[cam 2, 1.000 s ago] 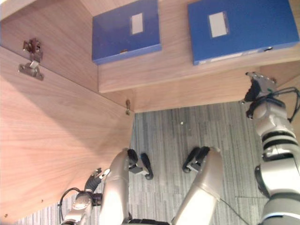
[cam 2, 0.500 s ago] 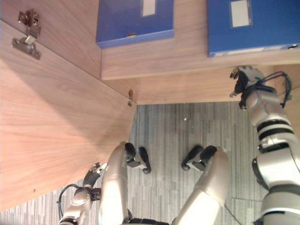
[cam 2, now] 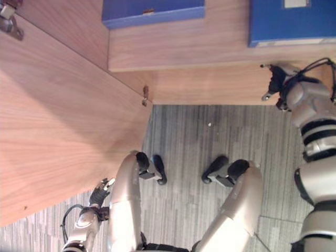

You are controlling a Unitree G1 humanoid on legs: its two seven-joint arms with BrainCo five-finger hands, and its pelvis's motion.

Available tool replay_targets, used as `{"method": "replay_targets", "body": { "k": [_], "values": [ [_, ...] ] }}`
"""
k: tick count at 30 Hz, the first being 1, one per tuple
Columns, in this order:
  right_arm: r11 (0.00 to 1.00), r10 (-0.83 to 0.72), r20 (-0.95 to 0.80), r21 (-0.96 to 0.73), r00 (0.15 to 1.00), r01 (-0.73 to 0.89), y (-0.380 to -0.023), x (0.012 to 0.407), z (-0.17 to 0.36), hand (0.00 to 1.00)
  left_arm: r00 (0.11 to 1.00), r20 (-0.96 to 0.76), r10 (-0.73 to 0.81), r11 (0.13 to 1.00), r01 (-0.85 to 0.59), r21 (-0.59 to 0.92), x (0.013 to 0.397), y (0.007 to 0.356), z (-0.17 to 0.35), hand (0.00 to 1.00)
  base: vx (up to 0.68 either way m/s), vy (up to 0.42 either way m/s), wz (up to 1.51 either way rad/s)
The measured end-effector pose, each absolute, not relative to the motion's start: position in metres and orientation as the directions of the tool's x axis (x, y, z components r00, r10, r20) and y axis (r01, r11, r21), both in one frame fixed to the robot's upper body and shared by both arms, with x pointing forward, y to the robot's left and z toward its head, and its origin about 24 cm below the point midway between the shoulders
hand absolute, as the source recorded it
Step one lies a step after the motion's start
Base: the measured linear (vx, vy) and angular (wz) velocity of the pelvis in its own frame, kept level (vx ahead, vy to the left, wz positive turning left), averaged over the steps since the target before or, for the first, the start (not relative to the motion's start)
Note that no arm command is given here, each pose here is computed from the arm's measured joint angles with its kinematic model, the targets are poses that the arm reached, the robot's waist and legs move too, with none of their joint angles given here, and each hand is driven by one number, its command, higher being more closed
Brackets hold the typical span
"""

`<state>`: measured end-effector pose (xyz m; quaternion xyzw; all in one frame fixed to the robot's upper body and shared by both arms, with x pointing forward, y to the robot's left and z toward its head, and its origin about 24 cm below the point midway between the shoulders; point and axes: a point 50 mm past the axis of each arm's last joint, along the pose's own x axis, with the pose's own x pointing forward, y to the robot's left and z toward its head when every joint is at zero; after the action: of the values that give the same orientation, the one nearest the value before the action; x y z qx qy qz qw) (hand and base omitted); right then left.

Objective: Walk over to the cabinet, pick up the folder, carry it to the office cabinet, place the folder inside the office cabinet, then close the office cabinet door

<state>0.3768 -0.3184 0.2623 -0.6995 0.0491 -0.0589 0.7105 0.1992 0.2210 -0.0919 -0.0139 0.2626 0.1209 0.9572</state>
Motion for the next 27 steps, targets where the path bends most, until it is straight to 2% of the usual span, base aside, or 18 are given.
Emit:
{"method": "replay_targets", "body": {
  "k": [2, 11, 19, 27],
  "values": [
    [-0.011, -0.148, 0.017, -1.000, 0.989, 0.016, -0.316, 0.378, 0.266, 0.00, 0.827, -0.514, 0.227, 0.969, -0.243, 0.037, 0.198, 0.222, -0.093, 0.00, -0.04, -0.033, 0.00],
    [-0.007, -0.130, 0.074, -0.997, 0.989, 0.074, -0.307, 0.379, 0.273, 0.00, 0.829, -0.493, 0.263, 0.954, -0.298, 0.007, 0.199, 0.226, -0.089, 0.00, -0.03, -0.015, -0.02],
    [0.129, -0.051, 0.088, -0.987, 0.995, 0.094, -0.295, 0.374, 0.237, 0.00, 0.799, -0.535, 0.277, 0.950, -0.311, 0.027, 0.192, 0.228, -0.096, 0.00, -0.04, -0.023, -0.04],
    [0.252, -0.064, -0.027, -0.968, 0.998, -0.010, -0.307, 0.356, 0.175, 0.00, 0.747, -0.602, 0.282, 0.956, -0.274, 0.108, 0.177, 0.239, -0.109, 0.00, -0.01, -0.041, -0.02]
  ]
}}
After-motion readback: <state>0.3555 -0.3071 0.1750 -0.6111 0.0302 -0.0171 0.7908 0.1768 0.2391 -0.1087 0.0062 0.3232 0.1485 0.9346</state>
